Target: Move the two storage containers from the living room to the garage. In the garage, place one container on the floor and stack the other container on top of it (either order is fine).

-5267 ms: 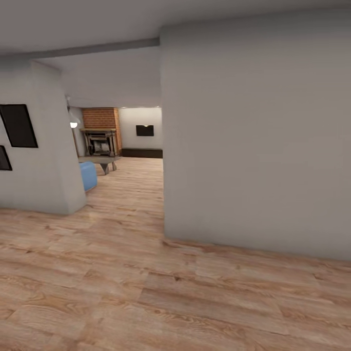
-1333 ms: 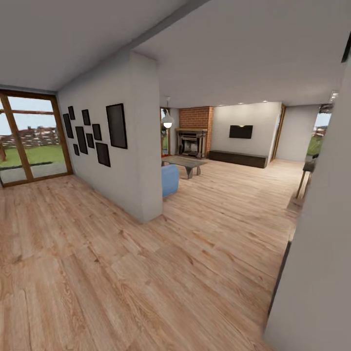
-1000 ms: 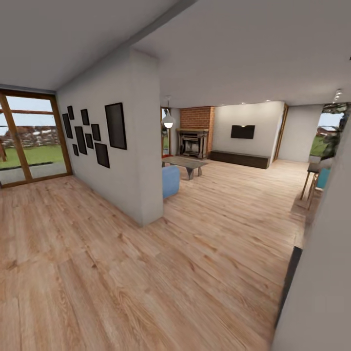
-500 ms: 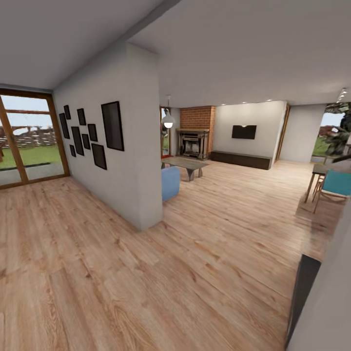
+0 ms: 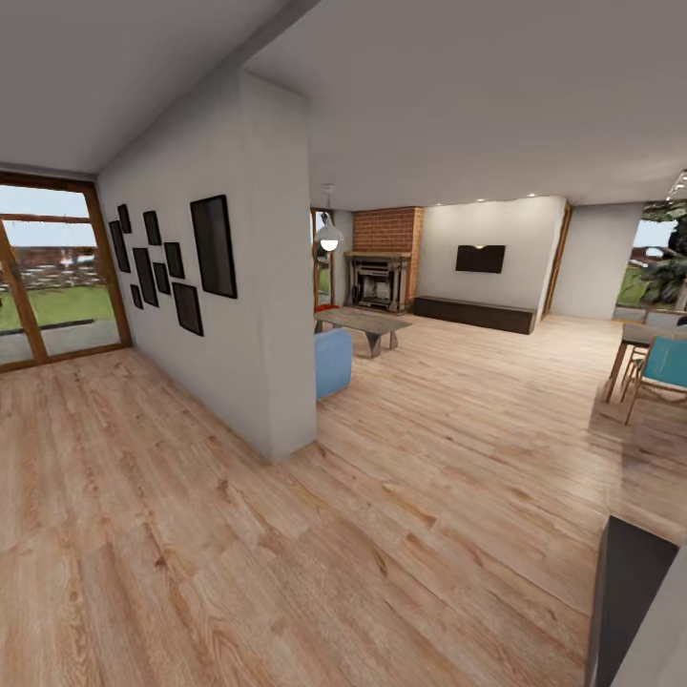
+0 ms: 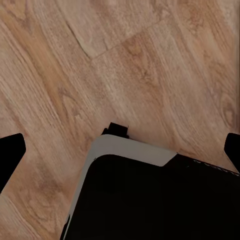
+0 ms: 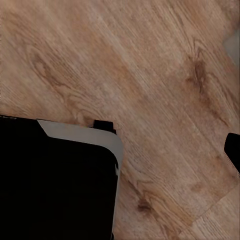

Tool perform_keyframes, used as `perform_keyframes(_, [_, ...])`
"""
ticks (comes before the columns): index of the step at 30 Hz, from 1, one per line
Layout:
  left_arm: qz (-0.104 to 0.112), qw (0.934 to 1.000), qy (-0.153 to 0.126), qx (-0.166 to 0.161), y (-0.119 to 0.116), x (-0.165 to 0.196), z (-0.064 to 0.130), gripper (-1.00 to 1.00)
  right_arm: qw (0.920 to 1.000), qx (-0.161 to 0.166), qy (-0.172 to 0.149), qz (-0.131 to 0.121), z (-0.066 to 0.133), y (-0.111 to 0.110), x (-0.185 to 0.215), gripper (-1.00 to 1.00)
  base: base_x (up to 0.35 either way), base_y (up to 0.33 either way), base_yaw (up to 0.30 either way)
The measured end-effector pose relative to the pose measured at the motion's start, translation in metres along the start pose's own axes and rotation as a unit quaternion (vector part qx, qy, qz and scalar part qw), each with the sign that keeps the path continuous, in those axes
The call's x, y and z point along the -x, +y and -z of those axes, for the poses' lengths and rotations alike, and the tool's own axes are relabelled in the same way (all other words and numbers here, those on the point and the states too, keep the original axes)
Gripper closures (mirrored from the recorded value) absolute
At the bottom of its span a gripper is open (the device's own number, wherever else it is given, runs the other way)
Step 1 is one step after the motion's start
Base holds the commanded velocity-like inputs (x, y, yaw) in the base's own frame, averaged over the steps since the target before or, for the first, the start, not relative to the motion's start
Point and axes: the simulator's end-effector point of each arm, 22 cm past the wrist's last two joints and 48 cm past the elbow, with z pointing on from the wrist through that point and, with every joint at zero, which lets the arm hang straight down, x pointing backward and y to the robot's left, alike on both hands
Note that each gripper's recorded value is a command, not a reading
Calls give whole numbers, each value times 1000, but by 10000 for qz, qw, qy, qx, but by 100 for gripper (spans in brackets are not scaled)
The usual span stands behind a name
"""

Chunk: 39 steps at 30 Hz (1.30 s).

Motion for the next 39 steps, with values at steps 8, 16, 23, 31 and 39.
perform_keyframes(8, [-14, 10000, -7, -9, -1, 1, 0, -100, 9999, 40, -1, 93, 0, 2, 0, -100, 321, 0, -152])
perform_keyframes(16, [-14, 10000, -3, -7, 0, 0, 0, -100, 9999, 49, 1, 102, 0, 2, 0, -100, 321, 0, -240])
perform_keyframes(23, [-16, 10000, 2, -7, 0, 0, 0, -100, 9999, 50, 0, 106, 0, 2, 0, -100, 321, 0, -241])
perform_keyframes(31, [-9, 10000, -4, -4, 0, 0, 0, -100, 9999, 50, 0, 107, 0, 2, 0, -100, 321, 0, -232])
perform_keyframes(39, [-10, 10000, -4, -2, 0, 0, 0, -100, 9999, 50, -3, 107, 0, 2, 0, -100, 321, 0, -227])
